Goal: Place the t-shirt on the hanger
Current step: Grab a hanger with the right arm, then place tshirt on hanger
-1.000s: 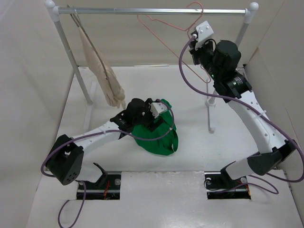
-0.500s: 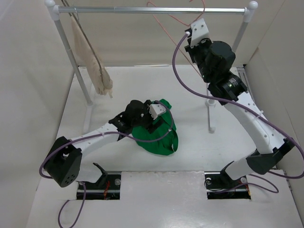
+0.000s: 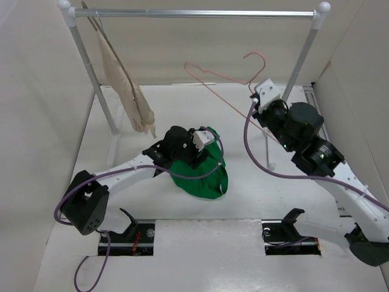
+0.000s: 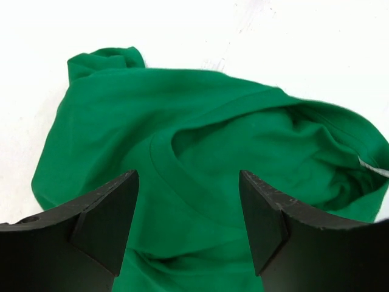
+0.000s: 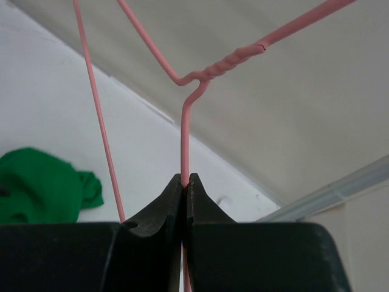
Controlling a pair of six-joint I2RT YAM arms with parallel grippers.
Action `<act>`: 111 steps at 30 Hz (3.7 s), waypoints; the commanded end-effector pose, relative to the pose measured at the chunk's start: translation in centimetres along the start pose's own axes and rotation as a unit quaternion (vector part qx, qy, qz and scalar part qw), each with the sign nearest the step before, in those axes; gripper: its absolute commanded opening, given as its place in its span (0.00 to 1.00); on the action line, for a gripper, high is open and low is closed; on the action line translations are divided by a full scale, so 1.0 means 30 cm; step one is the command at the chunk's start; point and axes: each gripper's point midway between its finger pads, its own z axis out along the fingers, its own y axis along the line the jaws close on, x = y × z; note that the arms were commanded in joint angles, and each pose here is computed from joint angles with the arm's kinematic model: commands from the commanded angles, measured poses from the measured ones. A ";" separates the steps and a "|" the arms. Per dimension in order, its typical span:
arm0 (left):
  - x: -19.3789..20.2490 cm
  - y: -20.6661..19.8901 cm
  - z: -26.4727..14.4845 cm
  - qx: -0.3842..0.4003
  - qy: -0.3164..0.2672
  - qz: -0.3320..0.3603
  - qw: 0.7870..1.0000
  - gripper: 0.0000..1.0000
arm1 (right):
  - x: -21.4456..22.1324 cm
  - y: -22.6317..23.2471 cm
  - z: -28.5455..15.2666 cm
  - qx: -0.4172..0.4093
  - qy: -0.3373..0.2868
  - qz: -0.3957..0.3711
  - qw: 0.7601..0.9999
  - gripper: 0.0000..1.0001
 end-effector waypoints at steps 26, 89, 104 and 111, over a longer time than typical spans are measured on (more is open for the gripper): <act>-0.265 0.240 0.019 -0.092 0.023 0.000 0.996 0.00 | 0.563 0.325 -0.574 -0.186 0.214 0.135 0.949 0.00; -0.754 0.232 -0.461 -0.087 -0.163 0.193 0.964 0.81 | 0.231 0.203 -0.049 -0.117 -0.069 0.023 0.990 0.00; -0.433 0.283 -0.197 0.112 -0.009 0.297 0.948 0.83 | 0.291 0.330 -0.045 -0.192 -0.082 0.006 0.978 0.00; -0.288 0.272 -0.158 0.146 0.055 0.280 0.947 0.30 | 0.320 0.374 -0.011 -0.209 -0.080 0.011 0.975 0.00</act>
